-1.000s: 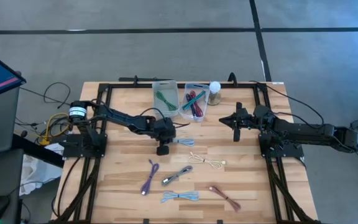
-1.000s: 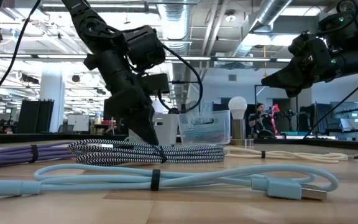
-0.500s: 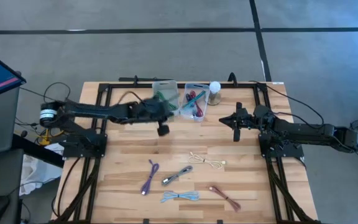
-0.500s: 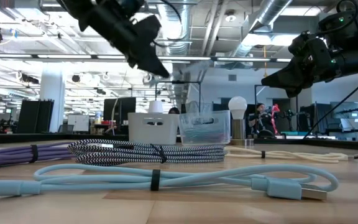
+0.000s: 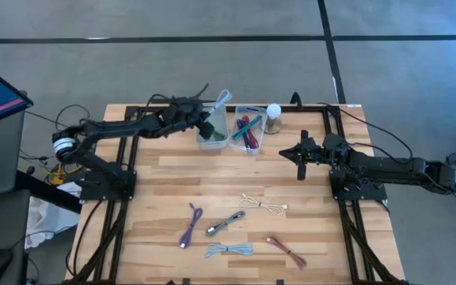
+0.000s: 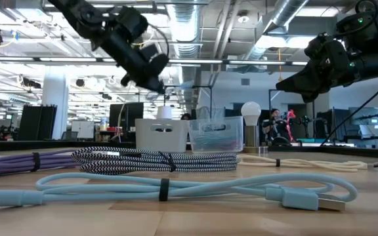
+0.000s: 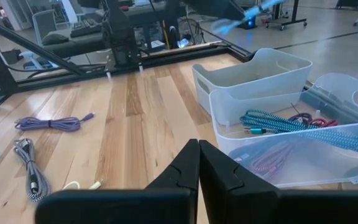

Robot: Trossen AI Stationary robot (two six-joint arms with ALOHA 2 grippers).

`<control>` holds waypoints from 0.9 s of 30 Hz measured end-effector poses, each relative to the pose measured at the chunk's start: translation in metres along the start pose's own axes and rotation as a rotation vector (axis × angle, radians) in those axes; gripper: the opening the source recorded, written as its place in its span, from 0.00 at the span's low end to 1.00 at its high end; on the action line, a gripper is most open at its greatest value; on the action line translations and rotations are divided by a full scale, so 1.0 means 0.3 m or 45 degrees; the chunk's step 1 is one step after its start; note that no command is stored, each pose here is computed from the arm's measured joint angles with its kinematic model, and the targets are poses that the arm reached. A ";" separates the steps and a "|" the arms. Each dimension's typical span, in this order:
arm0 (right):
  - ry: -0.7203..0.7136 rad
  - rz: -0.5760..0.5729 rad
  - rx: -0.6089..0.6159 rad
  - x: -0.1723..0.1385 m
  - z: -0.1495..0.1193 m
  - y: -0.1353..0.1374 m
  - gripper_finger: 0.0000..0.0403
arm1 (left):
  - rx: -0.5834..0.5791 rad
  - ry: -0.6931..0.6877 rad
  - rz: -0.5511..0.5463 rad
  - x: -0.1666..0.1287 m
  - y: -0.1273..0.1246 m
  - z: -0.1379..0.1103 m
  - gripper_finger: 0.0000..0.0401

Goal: Pick & Place USB Port
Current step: Put the light blue charger cable into the white bin

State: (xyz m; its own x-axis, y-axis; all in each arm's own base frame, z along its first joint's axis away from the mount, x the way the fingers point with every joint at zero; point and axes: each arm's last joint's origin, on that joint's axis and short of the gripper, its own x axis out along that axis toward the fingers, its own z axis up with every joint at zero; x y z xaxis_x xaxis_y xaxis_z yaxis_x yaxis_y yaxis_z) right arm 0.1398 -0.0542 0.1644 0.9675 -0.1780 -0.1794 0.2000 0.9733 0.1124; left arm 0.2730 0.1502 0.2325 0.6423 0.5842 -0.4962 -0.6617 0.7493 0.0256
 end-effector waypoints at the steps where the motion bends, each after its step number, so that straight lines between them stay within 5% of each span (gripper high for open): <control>1: 0.001 0.000 0.000 0.000 0.000 0.000 0.00 | -0.029 0.019 0.016 0.016 0.010 -0.009 0.02; 14: 0.003 0.000 0.001 0.000 -0.001 0.000 0.00 | -0.075 0.285 0.060 0.186 0.005 -0.167 0.02; 27: 0.005 -0.001 0.001 0.000 -0.001 0.000 0.00 | -0.075 0.261 0.086 0.197 0.005 -0.169 0.14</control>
State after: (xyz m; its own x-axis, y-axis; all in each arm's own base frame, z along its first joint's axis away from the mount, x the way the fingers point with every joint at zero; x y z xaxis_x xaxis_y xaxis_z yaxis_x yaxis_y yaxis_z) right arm 0.1397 -0.0542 0.1640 0.9668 -0.1781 -0.1831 0.2007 0.9731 0.1132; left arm 0.2904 0.1701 0.1592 0.5079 0.5523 -0.6611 -0.7256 0.6879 0.0172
